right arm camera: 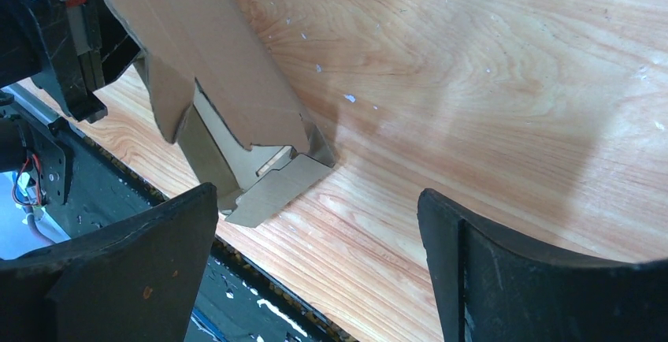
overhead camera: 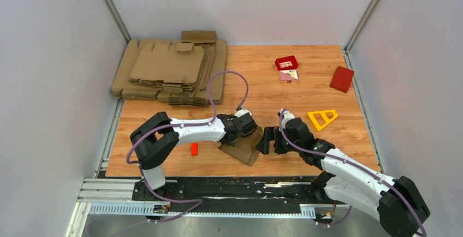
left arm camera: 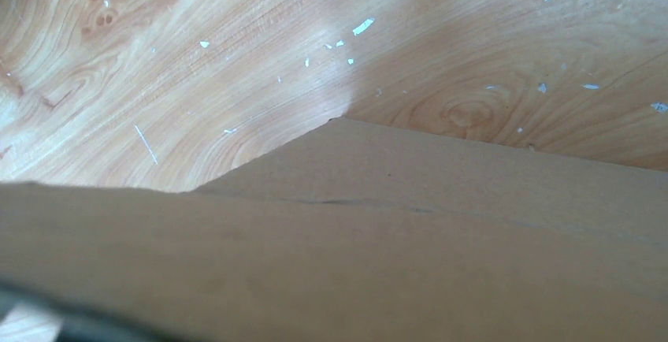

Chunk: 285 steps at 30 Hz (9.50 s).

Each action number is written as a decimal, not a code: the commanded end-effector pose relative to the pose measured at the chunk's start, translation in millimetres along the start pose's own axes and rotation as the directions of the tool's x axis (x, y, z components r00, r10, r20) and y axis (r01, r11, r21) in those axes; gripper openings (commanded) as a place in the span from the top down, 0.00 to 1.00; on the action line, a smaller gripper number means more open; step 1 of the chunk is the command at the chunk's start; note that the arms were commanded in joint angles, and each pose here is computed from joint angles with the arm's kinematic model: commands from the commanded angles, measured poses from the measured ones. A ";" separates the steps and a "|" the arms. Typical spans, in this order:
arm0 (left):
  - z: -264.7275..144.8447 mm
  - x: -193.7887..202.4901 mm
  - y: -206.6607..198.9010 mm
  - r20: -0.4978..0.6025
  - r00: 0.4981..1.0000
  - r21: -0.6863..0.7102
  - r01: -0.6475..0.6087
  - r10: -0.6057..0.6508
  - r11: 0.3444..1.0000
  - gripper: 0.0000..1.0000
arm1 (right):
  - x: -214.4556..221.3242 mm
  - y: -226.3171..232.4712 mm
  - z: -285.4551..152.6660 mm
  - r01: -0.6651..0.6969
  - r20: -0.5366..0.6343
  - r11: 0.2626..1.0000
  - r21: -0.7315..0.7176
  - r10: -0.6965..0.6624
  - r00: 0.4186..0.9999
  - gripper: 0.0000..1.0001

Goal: Fold the paper box

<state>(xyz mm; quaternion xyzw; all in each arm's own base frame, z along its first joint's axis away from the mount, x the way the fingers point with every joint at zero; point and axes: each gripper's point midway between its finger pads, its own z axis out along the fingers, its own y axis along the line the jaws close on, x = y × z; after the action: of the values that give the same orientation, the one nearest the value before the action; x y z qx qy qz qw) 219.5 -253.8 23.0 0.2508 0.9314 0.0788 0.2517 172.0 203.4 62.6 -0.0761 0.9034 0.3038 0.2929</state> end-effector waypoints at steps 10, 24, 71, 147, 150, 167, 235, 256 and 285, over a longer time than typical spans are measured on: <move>12.5 25.8 15.7 -0.047 0.999 -0.070 0.003 -0.007 0.998 0.89 | -11.3 14.0 -2.6 0.018 0.036 0.998 -0.058 -0.016 0.999 0.03; -12.1 -1.5 11.9 0.041 0.992 0.121 0.113 -0.118 0.986 0.47 | -9.1 11.6 -3.1 0.021 0.032 0.999 -0.049 -0.019 0.999 0.03; 2.5 -12.1 31.3 0.156 0.930 0.199 0.300 -0.332 0.933 0.72 | -9.0 14.6 -4.3 -0.022 0.026 0.998 -0.053 0.024 0.999 0.03; -11.6 -4.8 11.4 0.168 0.901 0.225 0.360 -0.400 0.905 1.00 | 5.8 57.1 42.3 -0.252 -0.204 0.955 -0.157 0.218 0.954 0.43; -3.3 -0.7 14.3 0.157 0.908 0.179 0.362 -0.389 0.915 1.00 | 11.5 50.0 44.6 -0.251 -0.211 0.960 -0.126 0.221 0.952 0.39; 2.2 1.6 8.5 0.144 0.919 0.177 0.341 -0.367 0.923 1.00 | 6.5 48.0 42.4 -0.222 -0.165 0.965 -0.140 0.198 0.966 0.51; -2.5 5.3 -10.9 0.094 0.887 0.372 0.390 -0.452 0.843 1.00 | -10.6 47.5 15.3 -0.281 0.012 0.919 -0.276 0.296 0.955 0.69; -3.5 3.2 -5.0 0.119 0.905 0.280 0.363 -0.408 0.889 1.00 | -3.4 41.7 38.5 -0.258 -0.101 0.951 -0.170 0.244 0.965 0.67; -40.9 2.6 -14.7 0.198 0.698 0.314 0.619 -0.688 0.719 0.90 | -16.9 1.5 49.4 0.042 -0.089 0.959 0.281 -0.018 0.996 0.76</move>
<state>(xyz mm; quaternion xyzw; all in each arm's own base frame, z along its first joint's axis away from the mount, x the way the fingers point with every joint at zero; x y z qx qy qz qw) 182.7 -262.0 35.6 -0.0139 0.9284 -0.1427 0.3428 205.3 236.1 41.4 -0.0450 0.9456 0.1962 0.2556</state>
